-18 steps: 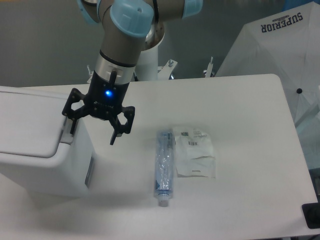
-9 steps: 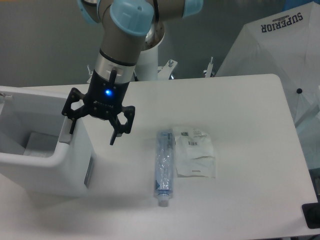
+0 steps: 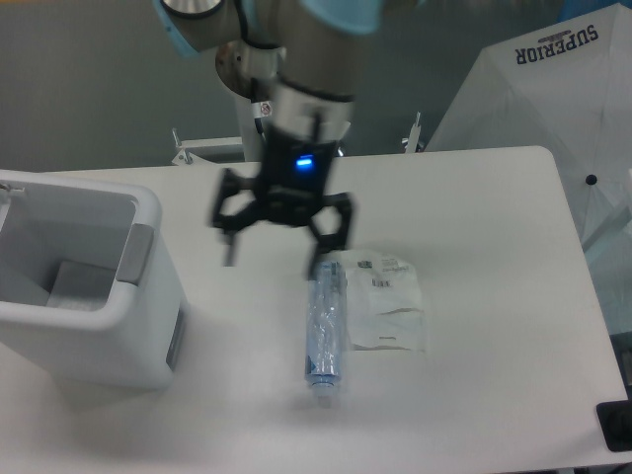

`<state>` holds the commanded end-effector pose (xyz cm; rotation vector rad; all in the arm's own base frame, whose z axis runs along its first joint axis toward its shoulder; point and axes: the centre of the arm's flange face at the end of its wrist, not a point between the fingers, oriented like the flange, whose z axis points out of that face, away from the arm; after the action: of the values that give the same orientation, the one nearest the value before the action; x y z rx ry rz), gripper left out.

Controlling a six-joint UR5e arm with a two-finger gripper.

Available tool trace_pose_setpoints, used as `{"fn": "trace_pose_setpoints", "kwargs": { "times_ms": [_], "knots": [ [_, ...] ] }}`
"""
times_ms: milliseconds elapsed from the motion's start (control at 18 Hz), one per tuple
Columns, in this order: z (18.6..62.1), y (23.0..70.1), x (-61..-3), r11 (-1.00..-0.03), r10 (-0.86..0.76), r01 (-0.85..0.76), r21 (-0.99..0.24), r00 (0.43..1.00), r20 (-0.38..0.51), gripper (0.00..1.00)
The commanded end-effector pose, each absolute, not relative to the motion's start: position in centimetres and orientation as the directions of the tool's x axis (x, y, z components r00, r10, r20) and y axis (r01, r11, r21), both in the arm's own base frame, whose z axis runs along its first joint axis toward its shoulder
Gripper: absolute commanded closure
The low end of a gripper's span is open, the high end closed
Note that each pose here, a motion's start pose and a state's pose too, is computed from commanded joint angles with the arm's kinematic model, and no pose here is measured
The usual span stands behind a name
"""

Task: Open the trash can

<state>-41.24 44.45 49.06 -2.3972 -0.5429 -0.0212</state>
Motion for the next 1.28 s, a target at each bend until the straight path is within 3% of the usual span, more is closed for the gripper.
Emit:
{"fn": "trace_pose_setpoints", "kwargs": {
  "times_ms": [333,611,1000,1278],
  "knots": [
    [44.9,41.8,-50.5,-0.729,0.408,0.349,-0.589,0.912,0.036,0.0],
    [39.9,38.7,-56.0,-0.816,0.334,0.257,-0.518,0.941,-0.058,0.0],
    [36.9,36.8,-56.3,-0.931,0.121,0.043,-0.363,0.973,-0.196,0.0],
    [35.5,36.6,-58.3,-0.982,-0.026,-0.063,-0.176,0.978,-0.207,0.0]
  ]
}}
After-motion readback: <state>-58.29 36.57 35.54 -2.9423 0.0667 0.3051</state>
